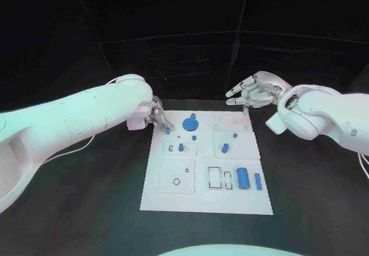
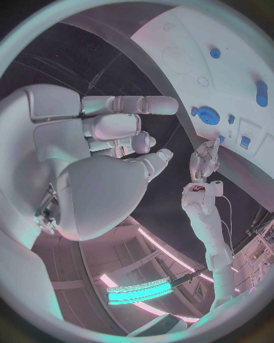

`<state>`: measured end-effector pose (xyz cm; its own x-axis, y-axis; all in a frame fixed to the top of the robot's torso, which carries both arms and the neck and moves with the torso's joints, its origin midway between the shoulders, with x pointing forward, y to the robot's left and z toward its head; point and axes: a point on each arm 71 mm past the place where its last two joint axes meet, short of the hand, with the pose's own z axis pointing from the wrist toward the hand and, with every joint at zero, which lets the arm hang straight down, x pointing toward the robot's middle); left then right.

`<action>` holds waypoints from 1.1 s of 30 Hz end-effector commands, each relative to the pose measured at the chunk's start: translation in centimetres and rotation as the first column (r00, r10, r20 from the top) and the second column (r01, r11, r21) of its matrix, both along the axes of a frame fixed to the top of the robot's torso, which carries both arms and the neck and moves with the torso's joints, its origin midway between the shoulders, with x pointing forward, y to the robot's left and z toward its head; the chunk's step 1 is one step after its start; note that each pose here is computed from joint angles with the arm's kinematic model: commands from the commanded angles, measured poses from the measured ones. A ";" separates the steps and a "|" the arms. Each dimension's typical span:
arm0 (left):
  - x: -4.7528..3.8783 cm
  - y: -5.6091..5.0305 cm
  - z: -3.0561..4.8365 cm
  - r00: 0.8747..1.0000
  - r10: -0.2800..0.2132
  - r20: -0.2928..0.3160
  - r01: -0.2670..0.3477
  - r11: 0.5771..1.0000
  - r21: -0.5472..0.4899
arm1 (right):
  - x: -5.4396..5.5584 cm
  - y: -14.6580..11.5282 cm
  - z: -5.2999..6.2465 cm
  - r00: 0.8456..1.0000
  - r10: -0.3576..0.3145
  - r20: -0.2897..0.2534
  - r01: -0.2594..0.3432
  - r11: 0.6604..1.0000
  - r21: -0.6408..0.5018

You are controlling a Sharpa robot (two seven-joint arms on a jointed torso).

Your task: Assemble the parts on the task board

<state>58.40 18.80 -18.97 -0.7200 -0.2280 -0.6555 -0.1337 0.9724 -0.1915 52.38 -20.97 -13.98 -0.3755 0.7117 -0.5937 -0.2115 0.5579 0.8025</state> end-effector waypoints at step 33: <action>-0.10 -0.6 -0.02 1.000 -0.020 0.010 0.020 1.000 -0.011 | 0.0 0.0 0.2 1.000 0.000 0.006 0.000 1.000 0.000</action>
